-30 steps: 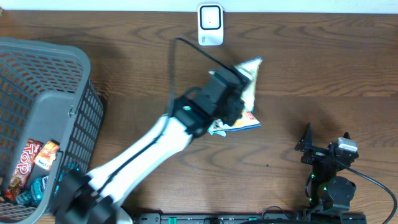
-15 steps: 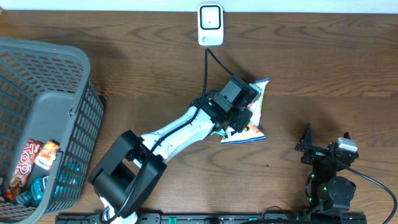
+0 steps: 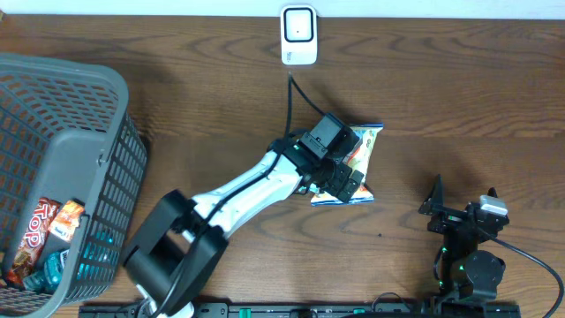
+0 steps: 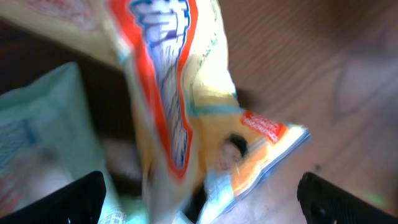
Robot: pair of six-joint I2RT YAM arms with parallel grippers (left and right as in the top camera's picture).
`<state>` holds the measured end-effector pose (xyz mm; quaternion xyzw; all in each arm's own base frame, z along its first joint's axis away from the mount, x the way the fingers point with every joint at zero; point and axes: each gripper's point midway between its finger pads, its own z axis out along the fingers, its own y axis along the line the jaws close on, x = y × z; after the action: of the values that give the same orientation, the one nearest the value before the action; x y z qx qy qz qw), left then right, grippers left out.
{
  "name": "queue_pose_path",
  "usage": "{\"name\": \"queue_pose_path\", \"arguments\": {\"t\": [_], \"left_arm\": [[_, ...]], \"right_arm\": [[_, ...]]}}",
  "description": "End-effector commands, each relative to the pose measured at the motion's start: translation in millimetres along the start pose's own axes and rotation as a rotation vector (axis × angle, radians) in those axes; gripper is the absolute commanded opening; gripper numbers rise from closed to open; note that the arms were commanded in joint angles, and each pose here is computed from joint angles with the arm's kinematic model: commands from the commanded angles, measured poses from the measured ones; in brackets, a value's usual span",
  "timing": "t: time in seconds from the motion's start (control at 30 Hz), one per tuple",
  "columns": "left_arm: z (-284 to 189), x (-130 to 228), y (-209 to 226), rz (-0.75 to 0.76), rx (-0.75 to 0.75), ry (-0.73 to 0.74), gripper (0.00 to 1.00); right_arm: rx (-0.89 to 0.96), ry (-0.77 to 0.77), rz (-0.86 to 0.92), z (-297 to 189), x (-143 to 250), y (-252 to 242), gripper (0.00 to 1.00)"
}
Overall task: Scan the item barcode
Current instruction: 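Place the snack bag beside the wipes and withdraw left gripper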
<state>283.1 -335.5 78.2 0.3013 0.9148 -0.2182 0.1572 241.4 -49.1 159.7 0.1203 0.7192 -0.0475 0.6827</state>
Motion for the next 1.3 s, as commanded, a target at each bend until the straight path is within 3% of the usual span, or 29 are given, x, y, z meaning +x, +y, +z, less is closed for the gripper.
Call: {"name": "queue_pose_path", "arguments": {"t": [0.0, 0.17, 0.33, 0.53, 0.63, 0.8, 0.97, 1.07, 1.27], "left_arm": [[-73, -45, -9, 0.017, -0.051, -0.195, 0.98], [-180, -64, 16, -0.014, -0.256, -0.441, 0.98], [-310, -58, 69, -0.155, -0.501, -0.737, 0.98], [-434, 0, 146, -0.483, -0.753, -1.002, 0.98], [-467, 54, 191, -0.811, -0.862, -1.081, 0.98], [-465, 164, 246, -1.499, -0.967, -1.075, 0.98], [-427, 247, 265, -2.011, -0.985, -0.879, 0.98], [-402, 281, 268, -2.193, -0.979, -0.71, 0.98], [-361, 327, 273, -2.363, -0.99, -0.448, 0.98]], "right_arm": [[0.019, -0.001, 0.015, 0, 0, -4, 0.99], [0.019, -0.001, 0.015, 0, 0, -4, 0.99], [0.019, -0.001, 0.015, 0, 0, -4, 0.99], [0.019, -0.001, 0.015, 0, 0, -4, 0.99], [0.019, -0.001, 0.015, 0, 0, -4, 0.99], [0.019, -0.001, 0.015, 0, 0, -4, 0.99], [0.019, -0.001, 0.015, 0, 0, -4, 0.99], [0.019, -0.001, 0.016, 0, 0, -4, 0.99], [0.019, -0.001, 0.015, 0, 0, -4, 0.99]]}}
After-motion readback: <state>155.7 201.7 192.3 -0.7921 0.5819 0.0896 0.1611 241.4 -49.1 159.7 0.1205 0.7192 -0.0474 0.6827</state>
